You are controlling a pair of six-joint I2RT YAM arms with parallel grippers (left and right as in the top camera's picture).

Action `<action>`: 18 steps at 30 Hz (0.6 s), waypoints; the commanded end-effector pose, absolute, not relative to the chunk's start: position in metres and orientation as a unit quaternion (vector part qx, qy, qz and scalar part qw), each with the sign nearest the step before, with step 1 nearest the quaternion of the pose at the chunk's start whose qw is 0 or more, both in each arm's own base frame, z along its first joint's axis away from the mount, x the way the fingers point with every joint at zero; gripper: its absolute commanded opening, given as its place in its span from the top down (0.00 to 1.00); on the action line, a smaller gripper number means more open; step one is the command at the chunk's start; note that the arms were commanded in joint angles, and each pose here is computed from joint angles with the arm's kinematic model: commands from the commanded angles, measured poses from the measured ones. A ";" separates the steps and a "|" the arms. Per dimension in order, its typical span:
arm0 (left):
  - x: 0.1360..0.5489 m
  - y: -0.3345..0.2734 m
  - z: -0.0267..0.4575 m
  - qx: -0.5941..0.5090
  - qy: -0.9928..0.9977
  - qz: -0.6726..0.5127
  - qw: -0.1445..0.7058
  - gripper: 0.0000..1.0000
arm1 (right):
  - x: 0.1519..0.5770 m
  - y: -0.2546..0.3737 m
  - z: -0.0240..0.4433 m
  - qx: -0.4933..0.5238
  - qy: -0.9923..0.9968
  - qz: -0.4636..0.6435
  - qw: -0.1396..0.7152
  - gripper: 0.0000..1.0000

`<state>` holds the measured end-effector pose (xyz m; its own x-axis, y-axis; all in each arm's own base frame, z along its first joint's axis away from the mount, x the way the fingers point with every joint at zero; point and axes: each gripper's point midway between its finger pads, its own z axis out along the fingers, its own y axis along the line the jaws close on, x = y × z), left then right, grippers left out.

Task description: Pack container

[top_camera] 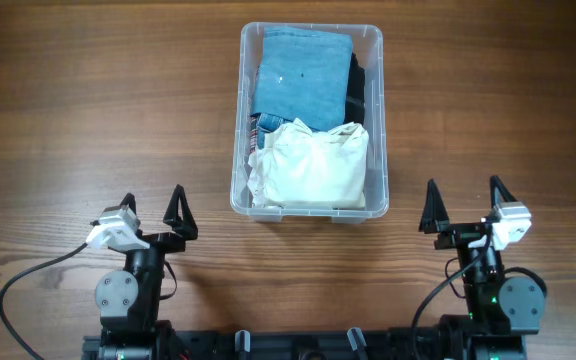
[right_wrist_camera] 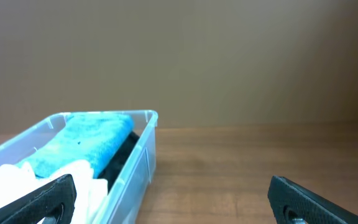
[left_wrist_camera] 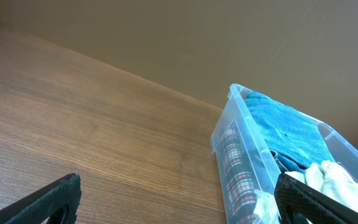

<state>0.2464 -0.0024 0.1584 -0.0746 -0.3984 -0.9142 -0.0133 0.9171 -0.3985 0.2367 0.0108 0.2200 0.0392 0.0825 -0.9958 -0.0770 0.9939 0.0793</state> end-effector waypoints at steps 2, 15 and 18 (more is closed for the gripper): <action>0.246 -0.003 0.157 -0.135 0.720 -0.140 0.667 0.00 | 0.238 0.013 0.212 -0.002 0.691 0.057 0.720 0.00; 0.246 -0.003 0.157 -0.135 0.720 -0.140 0.667 0.00 | 0.243 0.013 0.204 -0.005 0.677 0.057 0.733 0.00; 0.246 -0.003 0.157 -0.135 0.720 -0.140 0.667 0.00 | 0.245 0.016 0.198 -0.012 0.676 0.063 0.734 0.00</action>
